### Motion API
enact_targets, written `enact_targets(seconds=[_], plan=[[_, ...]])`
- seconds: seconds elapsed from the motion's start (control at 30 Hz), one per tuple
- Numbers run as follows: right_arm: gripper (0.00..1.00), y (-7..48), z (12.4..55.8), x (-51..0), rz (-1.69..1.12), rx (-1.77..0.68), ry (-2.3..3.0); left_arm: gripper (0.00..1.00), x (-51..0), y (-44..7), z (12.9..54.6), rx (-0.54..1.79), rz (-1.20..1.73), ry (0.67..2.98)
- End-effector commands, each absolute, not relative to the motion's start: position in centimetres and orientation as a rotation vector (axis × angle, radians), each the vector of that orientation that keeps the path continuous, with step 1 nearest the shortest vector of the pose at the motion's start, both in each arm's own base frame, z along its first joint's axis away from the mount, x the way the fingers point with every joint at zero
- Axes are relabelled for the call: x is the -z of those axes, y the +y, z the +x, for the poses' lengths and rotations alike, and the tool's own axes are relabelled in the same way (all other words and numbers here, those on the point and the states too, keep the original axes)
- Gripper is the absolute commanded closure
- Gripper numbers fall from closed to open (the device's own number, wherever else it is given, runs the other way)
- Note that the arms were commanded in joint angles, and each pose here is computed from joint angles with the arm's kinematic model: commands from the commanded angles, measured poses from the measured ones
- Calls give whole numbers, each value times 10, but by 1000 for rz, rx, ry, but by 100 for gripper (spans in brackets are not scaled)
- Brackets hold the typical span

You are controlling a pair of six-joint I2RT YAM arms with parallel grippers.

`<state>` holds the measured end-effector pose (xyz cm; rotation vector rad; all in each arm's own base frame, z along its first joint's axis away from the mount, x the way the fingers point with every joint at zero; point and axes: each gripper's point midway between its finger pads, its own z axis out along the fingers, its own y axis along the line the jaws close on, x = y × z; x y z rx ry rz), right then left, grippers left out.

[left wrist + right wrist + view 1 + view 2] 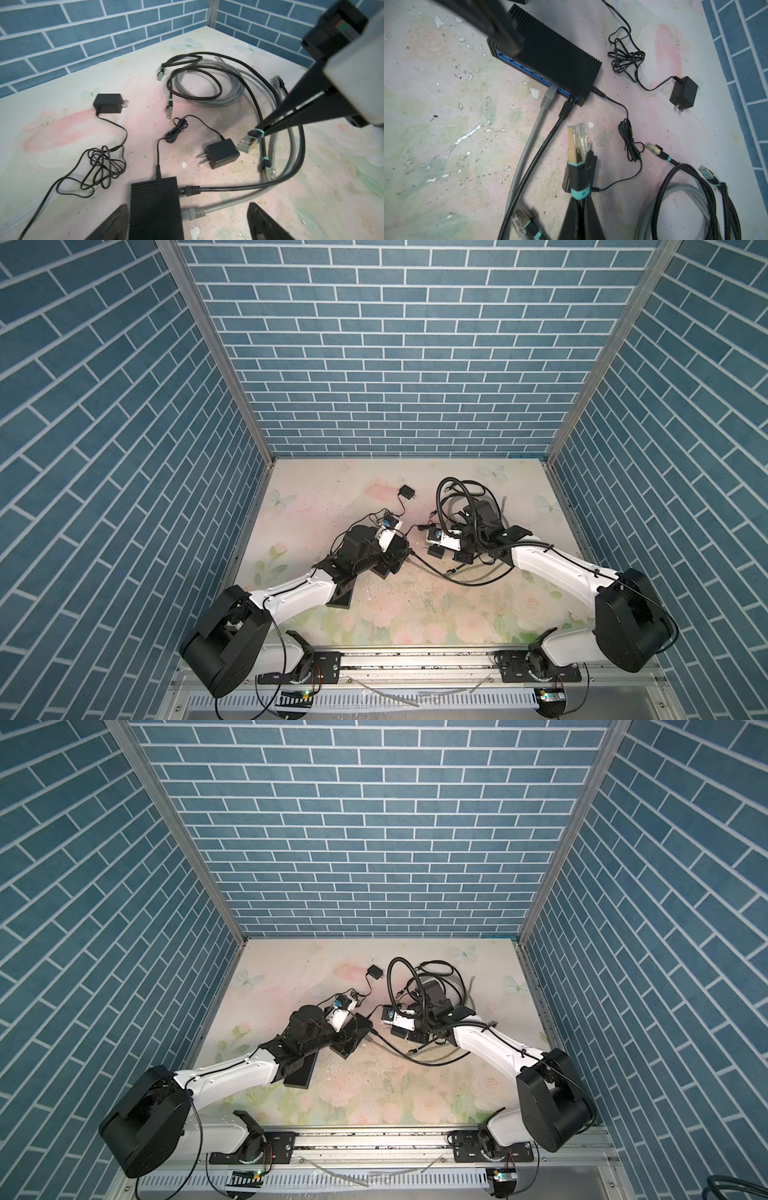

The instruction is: Insert the plug into the switch port

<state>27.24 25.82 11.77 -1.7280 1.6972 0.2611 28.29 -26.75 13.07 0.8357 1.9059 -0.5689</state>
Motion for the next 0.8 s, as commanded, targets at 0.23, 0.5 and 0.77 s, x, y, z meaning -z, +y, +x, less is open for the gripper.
enact_targets(seconds=[0.23, 0.5, 0.77], plan=[[100, 266, 265, -107, -1719, -266, 1669, 15, -140, -287, 261, 534, 1051, 1522], [100, 266, 263, -105, -1695, -236, 1622, 17, -129, -306, 267, 637, 1096, 1637], [100, 265, 260, -113, -1646, -205, 1571, 36, -126, -324, 260, 760, 1197, 1707]])
